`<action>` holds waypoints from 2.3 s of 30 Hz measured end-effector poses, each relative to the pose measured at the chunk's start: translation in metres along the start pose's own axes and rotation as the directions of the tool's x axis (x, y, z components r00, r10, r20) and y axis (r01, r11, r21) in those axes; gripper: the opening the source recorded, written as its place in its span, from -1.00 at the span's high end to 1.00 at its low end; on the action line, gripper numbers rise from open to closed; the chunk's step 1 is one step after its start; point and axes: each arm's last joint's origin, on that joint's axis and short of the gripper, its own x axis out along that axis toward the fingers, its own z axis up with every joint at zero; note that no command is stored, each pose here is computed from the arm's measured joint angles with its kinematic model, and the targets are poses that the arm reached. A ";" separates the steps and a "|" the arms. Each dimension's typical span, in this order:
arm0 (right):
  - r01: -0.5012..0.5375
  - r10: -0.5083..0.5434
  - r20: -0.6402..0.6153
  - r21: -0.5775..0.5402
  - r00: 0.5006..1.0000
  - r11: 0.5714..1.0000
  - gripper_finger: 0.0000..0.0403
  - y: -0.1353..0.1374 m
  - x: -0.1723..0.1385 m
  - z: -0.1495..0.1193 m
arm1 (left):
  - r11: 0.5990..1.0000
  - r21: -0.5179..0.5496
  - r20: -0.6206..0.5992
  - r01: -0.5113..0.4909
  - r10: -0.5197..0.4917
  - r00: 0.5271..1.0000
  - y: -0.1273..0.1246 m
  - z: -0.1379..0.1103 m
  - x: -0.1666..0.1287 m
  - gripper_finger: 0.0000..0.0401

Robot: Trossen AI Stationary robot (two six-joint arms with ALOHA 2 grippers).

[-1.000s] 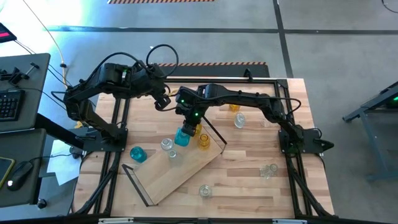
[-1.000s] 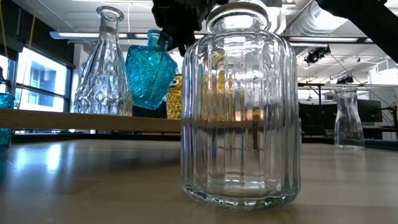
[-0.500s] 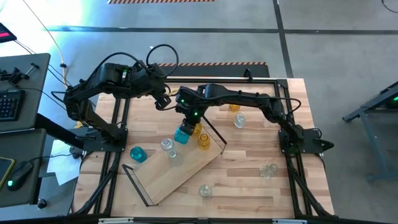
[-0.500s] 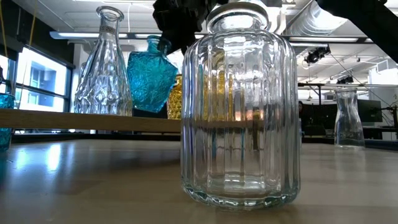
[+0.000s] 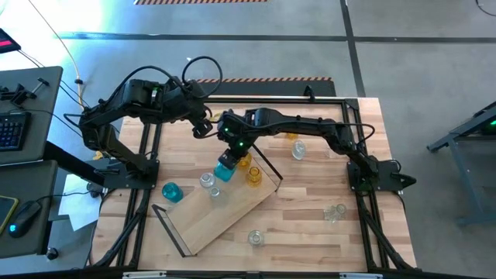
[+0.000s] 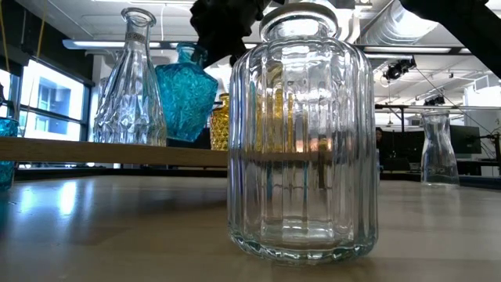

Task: Sort vases onto shelf
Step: Put the blue vase on the shelf

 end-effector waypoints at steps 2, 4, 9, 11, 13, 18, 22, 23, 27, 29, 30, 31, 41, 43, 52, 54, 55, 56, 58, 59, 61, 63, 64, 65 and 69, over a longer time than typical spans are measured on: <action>0.013 -0.013 0.008 0.016 1.000 1.000 0.98 0.001 0.001 0.000 | 1.000 0.000 0.001 -0.003 0.003 1.000 0.000 0.000 0.000 0.30; 0.029 -0.030 0.019 0.035 0.999 0.999 0.98 0.001 0.001 0.000 | 1.000 0.000 0.001 -0.003 0.003 1.000 0.000 0.000 0.000 0.30; 0.051 -0.054 0.034 0.082 0.998 0.995 0.98 0.002 0.002 -0.001 | 1.000 0.002 0.000 -0.004 0.004 1.000 0.000 0.000 0.000 0.30; 0.058 -0.062 0.039 0.096 0.997 0.994 0.98 0.003 0.002 -0.001 | 1.000 0.003 0.000 -0.005 0.005 1.000 0.000 0.000 0.000 0.30; 0.057 -0.061 0.037 0.105 0.997 0.993 0.98 0.004 0.003 -0.002 | 1.000 0.003 0.001 -0.005 0.005 1.000 0.000 0.000 0.000 0.30; 0.073 -0.078 0.039 0.116 0.996 0.991 0.98 0.007 0.004 -0.005 | 1.000 0.004 0.000 -0.004 0.004 1.000 0.000 0.000 0.000 0.30; 0.086 -0.092 0.045 0.117 0.995 0.989 0.98 0.006 0.004 -0.005 | 1.000 0.003 0.001 -0.006 0.006 1.000 0.000 0.000 0.000 0.30; 0.087 -0.093 0.045 0.118 0.995 0.989 0.98 0.006 0.004 -0.004 | 1.000 0.003 0.001 -0.007 0.007 1.000 0.000 0.000 0.000 0.30; 0.072 -0.077 0.034 0.132 0.996 0.989 0.98 0.002 0.013 -0.006 | 1.000 0.008 -0.003 -0.010 0.010 1.000 0.000 0.000 0.001 0.30; 0.045 -0.047 0.006 0.138 0.999 0.989 0.98 0.000 0.018 -0.008 | 1.000 0.014 -0.009 -0.012 0.013 1.000 -0.001 0.000 0.002 0.30; 0.029 -0.031 0.007 0.137 1.000 0.990 0.98 0.001 0.019 -0.007 | 1.000 0.013 -0.008 -0.011 0.011 1.000 -0.001 0.000 0.002 0.30; 0.019 -0.020 0.010 0.138 1.000 0.990 0.98 0.001 0.019 -0.007 | 1.000 0.013 -0.007 -0.011 0.011 1.000 -0.001 0.000 0.002 0.30; 0.053 -0.060 0.049 0.135 0.997 0.989 0.98 -0.001 0.015 -0.003 | 1.000 0.008 0.000 -0.012 0.012 1.000 -0.001 0.001 0.002 0.30; 0.054 -0.061 0.047 0.136 0.997 0.989 0.98 -0.001 0.015 -0.003 | 1.000 0.012 -0.001 -0.010 0.010 1.000 -0.001 0.000 0.002 0.30; 0.072 -0.077 0.040 0.129 0.996 0.989 0.97 -0.003 0.014 -0.004 | 1.000 0.027 0.000 -0.012 0.012 1.000 0.000 0.000 0.002 0.30; 0.074 -0.079 0.042 0.118 0.996 0.990 0.94 -0.003 0.014 -0.003 | 1.000 0.027 -0.001 -0.011 0.011 1.000 0.000 0.000 0.002 0.30; 0.074 -0.079 0.041 0.116 0.996 0.991 0.93 -0.003 0.014 -0.003 | 1.000 0.028 -0.001 -0.011 0.011 1.000 0.000 0.000 0.002 0.30; 0.073 -0.078 0.041 0.112 0.996 0.991 0.91 -0.003 0.014 -0.003 | 1.000 0.028 -0.002 -0.009 0.009 1.000 0.000 0.000 0.002 0.30; 0.068 -0.072 0.037 0.101 0.997 0.993 0.88 -0.003 0.014 -0.004 | 1.000 0.028 -0.002 -0.009 0.009 1.000 0.000 0.000 0.001 0.30; 0.067 -0.071 0.036 0.098 0.997 0.993 0.86 -0.003 0.014 -0.004 | 1.000 0.029 -0.002 -0.008 0.009 1.000 0.000 0.000 0.001 0.30; 0.065 -0.069 0.035 0.098 0.997 0.993 0.83 -0.003 0.014 -0.004 | 1.000 0.029 -0.002 -0.008 0.008 1.000 0.000 0.000 0.001 0.30; 0.065 -0.068 0.035 0.097 0.997 0.993 0.79 -0.003 0.014 -0.004 | 1.000 0.027 -0.001 -0.008 0.008 1.000 0.000 0.000 0.001 0.30; 0.063 -0.067 0.034 0.097 0.997 0.993 0.78 -0.003 0.014 -0.004 | 1.000 0.028 -0.001 -0.008 0.008 1.000 0.000 0.000 0.001 0.30; 0.062 -0.066 0.033 0.097 0.997 0.993 0.76 -0.003 0.014 -0.004 | 1.000 0.028 -0.002 -0.008 0.008 1.000 0.000 0.000 0.001 0.30; 0.062 -0.066 0.033 0.094 0.997 0.994 0.68 -0.003 0.014 -0.004 | 1.000 0.028 -0.001 -0.007 0.007 1.000 0.000 0.000 0.001 0.30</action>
